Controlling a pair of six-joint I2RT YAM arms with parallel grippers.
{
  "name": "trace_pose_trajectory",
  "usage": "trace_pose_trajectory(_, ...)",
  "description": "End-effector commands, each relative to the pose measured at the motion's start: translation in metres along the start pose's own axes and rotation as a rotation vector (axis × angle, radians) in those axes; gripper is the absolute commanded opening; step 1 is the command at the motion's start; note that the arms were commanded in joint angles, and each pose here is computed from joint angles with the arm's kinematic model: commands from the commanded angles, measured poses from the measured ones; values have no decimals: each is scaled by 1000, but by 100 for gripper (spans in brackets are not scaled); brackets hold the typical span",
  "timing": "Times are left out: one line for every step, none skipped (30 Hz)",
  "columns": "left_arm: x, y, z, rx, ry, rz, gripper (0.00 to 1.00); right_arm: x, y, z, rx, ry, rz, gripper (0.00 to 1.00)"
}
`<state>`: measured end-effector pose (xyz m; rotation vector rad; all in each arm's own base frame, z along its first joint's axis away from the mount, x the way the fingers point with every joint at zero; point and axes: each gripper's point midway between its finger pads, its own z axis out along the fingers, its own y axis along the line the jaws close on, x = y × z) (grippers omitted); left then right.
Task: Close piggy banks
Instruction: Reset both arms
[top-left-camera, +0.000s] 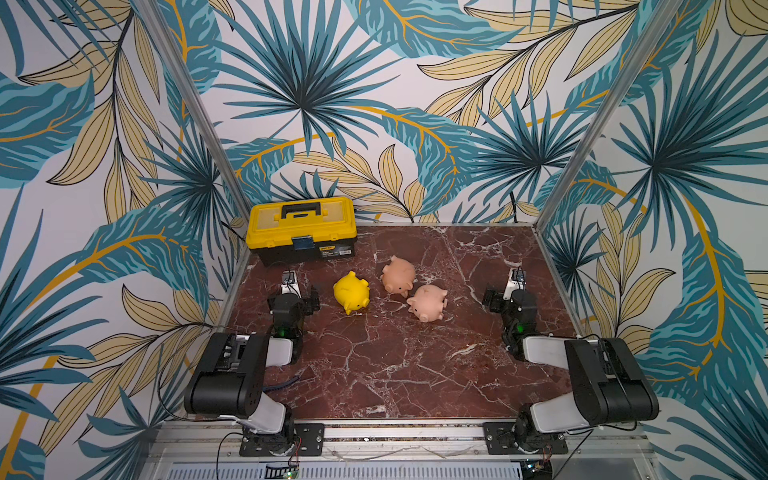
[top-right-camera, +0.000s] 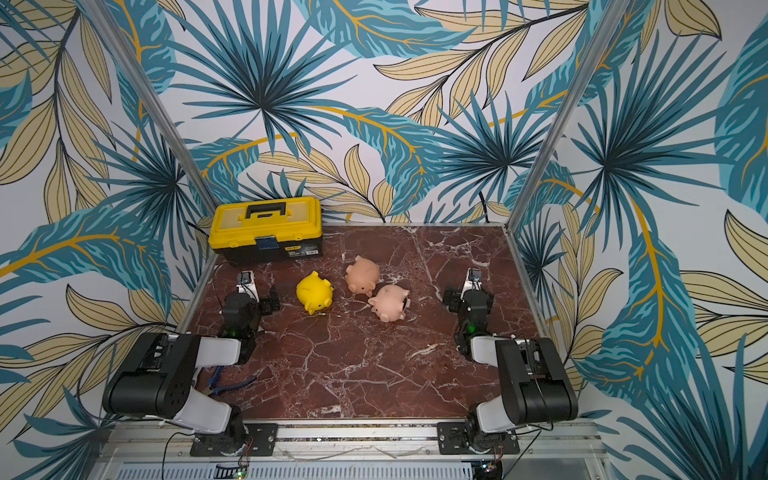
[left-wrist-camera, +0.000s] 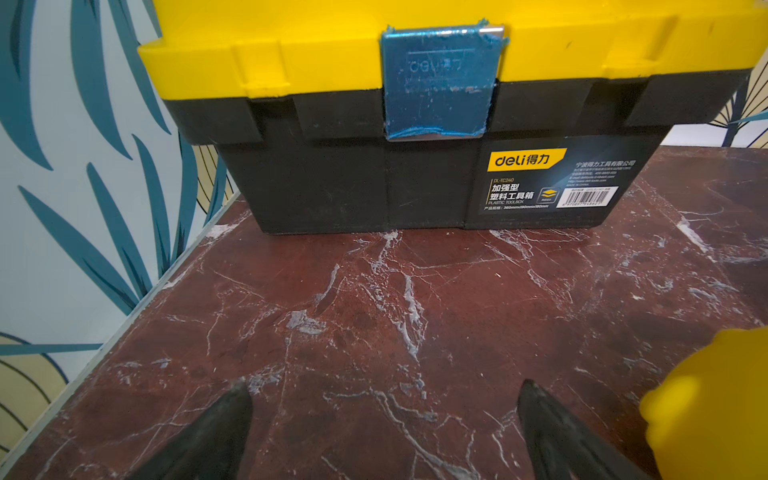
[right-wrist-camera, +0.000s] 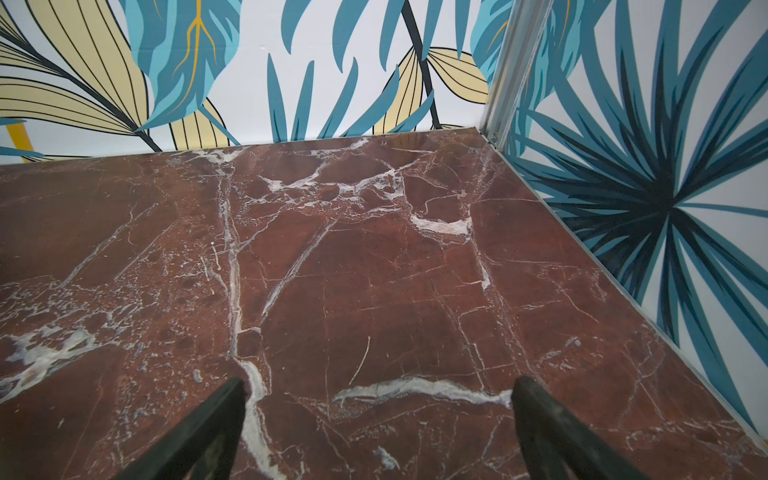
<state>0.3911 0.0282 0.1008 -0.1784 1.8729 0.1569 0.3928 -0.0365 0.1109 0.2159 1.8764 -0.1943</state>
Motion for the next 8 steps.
trace_pose_trajectory(-20,1,4,-2,-54,-7,99,0,-1,-2,-3,-10,-6,100)
trace_pose_trajectory(-19,1,4,-3,-54,-7,99,0,-1,-1,-4,-10,-5,100)
trace_pose_trajectory(-19,1,4,-3,-53,-7,100,0,-1,-2,-3,-9,-7,100)
trace_pose_trajectory(-19,1,5,-2,-53,-8,99,0,-1,-1,-4,-9,-6,100)
trace_pose_trajectory(-19,1,5,-2,-53,-8,100,0,-1,-2,-3,-10,-6,99)
trace_pose_trajectory(-19,1,5,-2,-52,-7,100,0,0,-2,-3,-9,-7,100)
trace_pose_trajectory(-19,1,4,-2,-52,-7,100,0,0,-2,-4,-9,-7,100)
trace_pose_trajectory(-19,1,5,-2,-52,-7,99,0,-1,-2,-4,-9,-6,100)
